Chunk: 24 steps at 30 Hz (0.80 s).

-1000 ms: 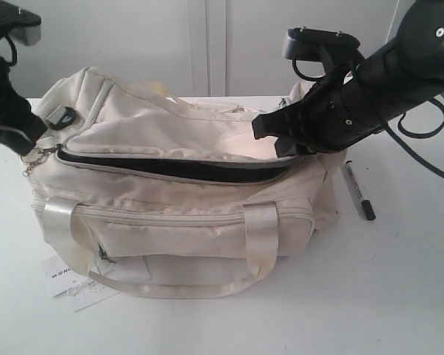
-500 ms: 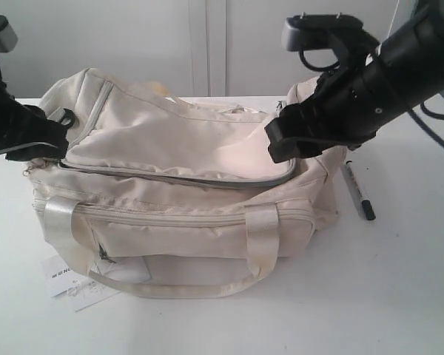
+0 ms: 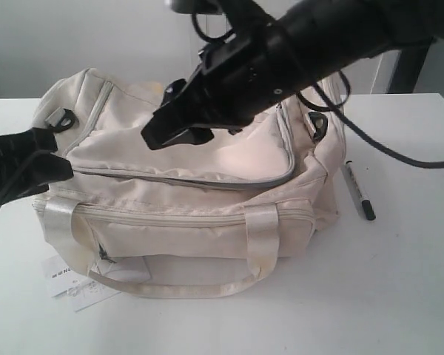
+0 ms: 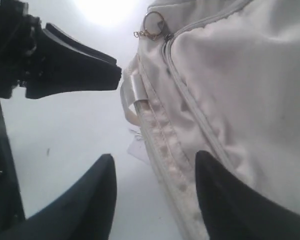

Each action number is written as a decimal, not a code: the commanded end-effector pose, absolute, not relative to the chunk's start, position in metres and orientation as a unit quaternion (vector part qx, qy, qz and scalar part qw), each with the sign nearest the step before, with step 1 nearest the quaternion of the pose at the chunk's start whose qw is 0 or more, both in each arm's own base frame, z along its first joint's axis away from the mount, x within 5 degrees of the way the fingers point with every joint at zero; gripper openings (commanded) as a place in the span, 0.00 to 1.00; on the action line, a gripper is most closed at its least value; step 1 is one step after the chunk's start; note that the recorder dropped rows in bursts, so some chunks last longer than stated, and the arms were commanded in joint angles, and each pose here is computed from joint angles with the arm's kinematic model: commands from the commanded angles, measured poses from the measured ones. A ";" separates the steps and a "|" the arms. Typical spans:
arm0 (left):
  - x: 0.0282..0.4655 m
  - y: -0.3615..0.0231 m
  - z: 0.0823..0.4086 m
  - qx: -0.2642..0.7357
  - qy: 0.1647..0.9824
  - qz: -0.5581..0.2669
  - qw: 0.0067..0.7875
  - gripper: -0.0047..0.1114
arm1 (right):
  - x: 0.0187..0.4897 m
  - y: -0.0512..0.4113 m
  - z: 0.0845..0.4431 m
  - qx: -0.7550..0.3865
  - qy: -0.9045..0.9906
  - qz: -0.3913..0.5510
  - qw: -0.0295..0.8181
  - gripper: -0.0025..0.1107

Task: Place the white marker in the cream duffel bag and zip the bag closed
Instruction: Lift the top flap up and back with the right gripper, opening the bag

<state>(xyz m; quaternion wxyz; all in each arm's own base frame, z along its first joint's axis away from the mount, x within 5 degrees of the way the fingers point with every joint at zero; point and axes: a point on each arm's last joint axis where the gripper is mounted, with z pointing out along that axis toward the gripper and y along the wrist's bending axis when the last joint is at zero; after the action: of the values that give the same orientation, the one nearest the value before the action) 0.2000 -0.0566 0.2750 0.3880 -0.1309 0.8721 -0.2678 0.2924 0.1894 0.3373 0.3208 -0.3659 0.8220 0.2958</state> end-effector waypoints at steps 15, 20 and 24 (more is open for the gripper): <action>0.199 -0.029 0.253 -0.317 0.840 -0.289 0.333 0.43 | 0.354 0.261 0.285 -0.538 0.765 0.145 0.322 0.43; 0.195 -0.025 0.232 -0.365 0.828 -0.284 0.318 0.43 | 0.364 0.266 0.263 -0.536 0.771 0.140 0.314 0.43; 0.196 -0.025 0.232 -0.372 0.823 -0.287 0.320 0.43 | 0.369 0.268 0.255 -0.530 0.773 0.135 0.322 0.40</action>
<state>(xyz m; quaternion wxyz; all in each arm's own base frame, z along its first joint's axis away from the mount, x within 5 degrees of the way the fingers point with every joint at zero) 0.1963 -0.0260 0.2339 0.3235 -0.3567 0.8300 -0.2815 0.3671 0.2655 0.2544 0.3092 -0.5281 0.7783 0.1408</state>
